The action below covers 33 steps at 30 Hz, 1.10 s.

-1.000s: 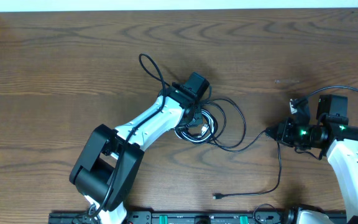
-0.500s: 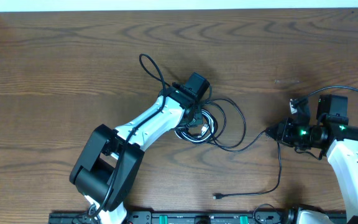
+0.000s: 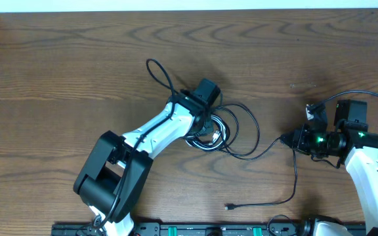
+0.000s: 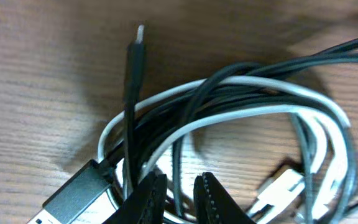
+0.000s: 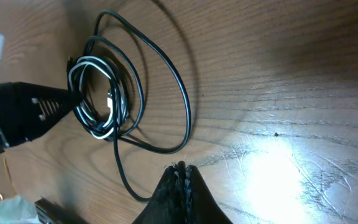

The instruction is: Untangle cables

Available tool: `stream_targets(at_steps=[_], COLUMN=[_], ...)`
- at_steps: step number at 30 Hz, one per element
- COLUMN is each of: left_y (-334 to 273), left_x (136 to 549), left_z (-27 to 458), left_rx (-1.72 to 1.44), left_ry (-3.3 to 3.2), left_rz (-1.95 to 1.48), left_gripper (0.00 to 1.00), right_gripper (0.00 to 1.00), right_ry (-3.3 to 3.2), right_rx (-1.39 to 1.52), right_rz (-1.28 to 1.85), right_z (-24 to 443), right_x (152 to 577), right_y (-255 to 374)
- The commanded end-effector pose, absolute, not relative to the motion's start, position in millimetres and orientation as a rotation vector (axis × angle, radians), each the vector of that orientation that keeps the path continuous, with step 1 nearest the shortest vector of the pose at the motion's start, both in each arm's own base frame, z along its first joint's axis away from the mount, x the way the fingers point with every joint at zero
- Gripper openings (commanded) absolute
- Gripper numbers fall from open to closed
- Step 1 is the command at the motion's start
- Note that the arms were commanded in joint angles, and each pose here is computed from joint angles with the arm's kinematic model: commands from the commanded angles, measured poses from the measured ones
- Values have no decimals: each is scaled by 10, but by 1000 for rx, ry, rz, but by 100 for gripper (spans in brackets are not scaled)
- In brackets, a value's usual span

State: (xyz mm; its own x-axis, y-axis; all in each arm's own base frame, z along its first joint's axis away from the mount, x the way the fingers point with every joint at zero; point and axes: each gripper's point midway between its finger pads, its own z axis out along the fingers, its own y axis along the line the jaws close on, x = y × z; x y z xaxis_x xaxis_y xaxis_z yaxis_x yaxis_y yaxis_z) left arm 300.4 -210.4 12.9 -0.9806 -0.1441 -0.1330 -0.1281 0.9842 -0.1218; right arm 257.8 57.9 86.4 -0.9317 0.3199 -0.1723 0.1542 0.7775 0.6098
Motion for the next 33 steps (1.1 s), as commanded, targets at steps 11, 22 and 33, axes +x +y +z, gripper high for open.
stream_targets(at_steps=[11,22,33], left_y=[-2084,-2086,-2125], left_x=[2995,2997,3053], left_z=[-133,-137,-123], left_rx=[-256,-256,-254], left_ry=[2943,2940,2916], left_rz=[-199,-202,-228], left_gripper=[22,22,22], right_gripper=[1,1,1], right_ry=[2692,2692,2692], right_rx=[338,338,337], right_rz=[895,895,895], right_z=[906,906,906], right_x=[2615,2615,2615], right_y=[577,577,577])
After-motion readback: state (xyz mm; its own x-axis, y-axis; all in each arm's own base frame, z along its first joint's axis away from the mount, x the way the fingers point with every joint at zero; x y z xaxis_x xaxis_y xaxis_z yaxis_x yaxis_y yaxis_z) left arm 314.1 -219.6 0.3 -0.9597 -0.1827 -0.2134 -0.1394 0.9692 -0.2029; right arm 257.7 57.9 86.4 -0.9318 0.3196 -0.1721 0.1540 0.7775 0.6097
